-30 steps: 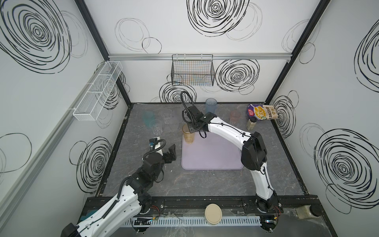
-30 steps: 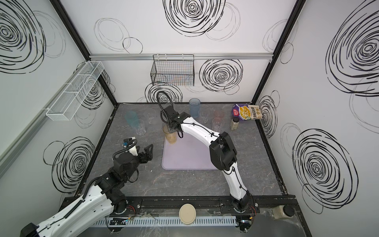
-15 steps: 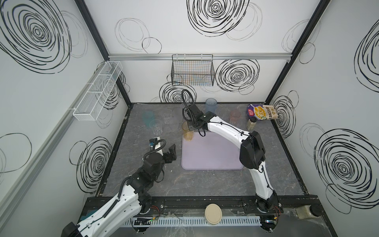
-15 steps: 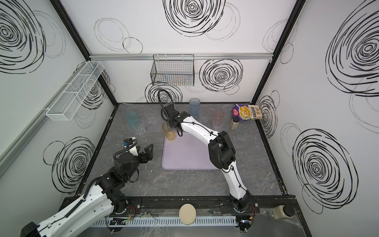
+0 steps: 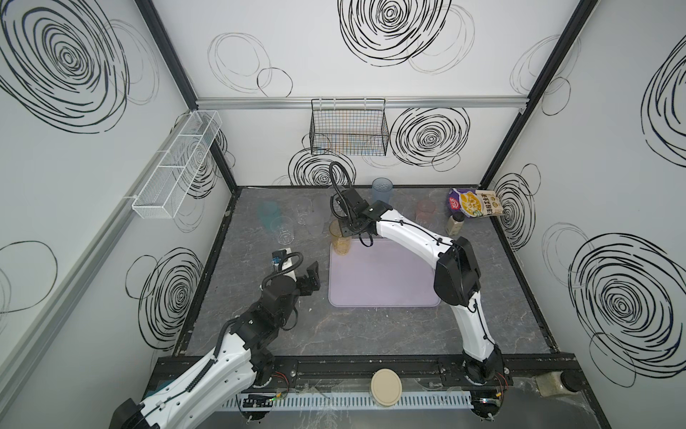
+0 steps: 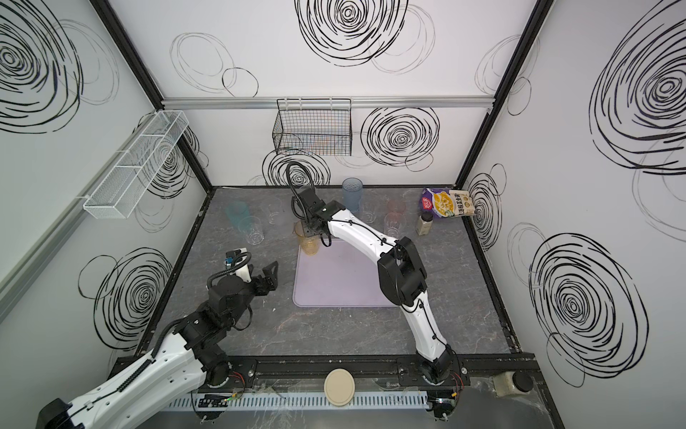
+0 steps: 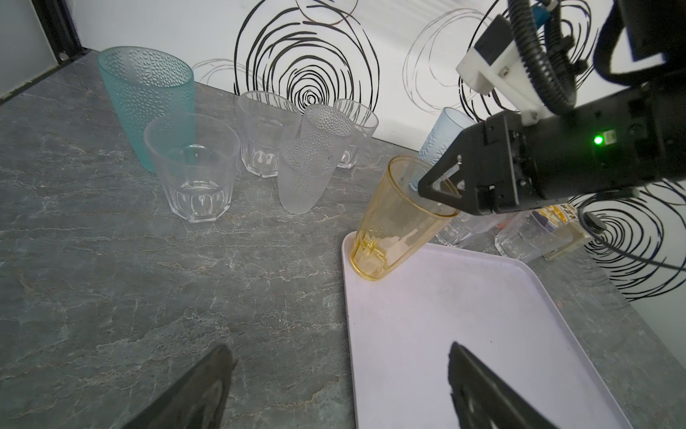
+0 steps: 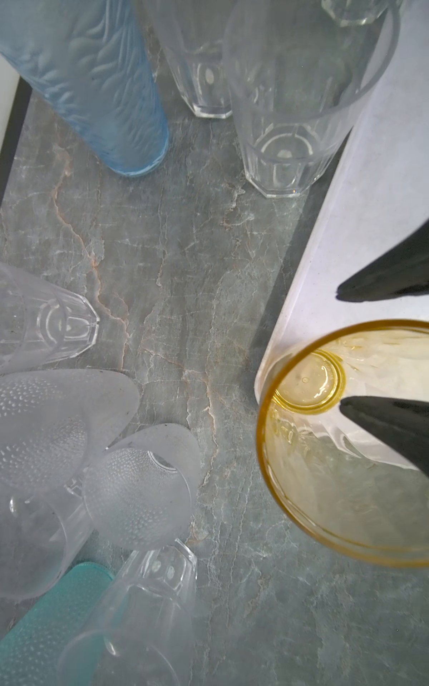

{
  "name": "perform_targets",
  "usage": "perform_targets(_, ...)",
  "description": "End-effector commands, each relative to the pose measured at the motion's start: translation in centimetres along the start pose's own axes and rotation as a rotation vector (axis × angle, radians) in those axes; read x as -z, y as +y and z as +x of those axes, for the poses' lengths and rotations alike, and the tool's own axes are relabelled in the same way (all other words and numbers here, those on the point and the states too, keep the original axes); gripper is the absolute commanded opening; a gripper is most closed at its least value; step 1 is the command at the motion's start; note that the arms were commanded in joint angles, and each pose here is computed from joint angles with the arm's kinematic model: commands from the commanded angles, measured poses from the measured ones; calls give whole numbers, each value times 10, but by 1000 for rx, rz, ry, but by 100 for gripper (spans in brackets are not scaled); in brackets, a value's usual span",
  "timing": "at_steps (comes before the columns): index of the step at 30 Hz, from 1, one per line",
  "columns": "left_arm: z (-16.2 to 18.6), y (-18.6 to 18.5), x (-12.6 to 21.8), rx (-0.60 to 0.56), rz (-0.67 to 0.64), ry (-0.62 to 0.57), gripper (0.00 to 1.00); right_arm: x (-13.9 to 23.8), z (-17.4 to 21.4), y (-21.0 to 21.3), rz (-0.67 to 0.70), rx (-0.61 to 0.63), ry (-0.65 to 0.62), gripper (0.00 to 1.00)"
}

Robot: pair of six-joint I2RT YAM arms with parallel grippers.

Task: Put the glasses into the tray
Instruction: 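Lower the yellow glass onto the tray and open the right gripper, then move the right gripper to the blue glass and grasp its rim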

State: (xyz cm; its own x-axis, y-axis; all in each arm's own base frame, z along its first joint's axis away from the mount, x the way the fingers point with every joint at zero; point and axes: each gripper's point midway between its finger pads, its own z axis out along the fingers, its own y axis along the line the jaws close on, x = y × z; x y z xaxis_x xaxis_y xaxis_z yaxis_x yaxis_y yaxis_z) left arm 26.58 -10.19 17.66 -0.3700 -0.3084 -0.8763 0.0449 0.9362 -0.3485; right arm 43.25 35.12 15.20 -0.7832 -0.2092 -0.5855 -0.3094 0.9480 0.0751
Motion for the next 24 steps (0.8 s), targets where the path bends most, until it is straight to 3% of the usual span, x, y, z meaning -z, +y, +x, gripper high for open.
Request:
perform_targets(1, -38, -14, 6, -45, 8, -85, 94, 61, -30, -1, -65, -37, -83, 49)
perform_targets(7, -73, -46, 2, -113, 76, -137, 94, 102, -47, -40, -173, -163, -174, 52)
perform_targets(14, -103, -117, -26, -181, 239, -143, 94, 121, -70, -151, -213, -387, -481, 56)
perform_targets(19, -103, -157, -66, -253, 302, -74, 96, 100, -84, -222, -96, -507, -469, 56)
perform_targets(24, -99, -176, -103, -334, 303, -6, 97, 53, -92, -233, -63, -477, -363, 55)
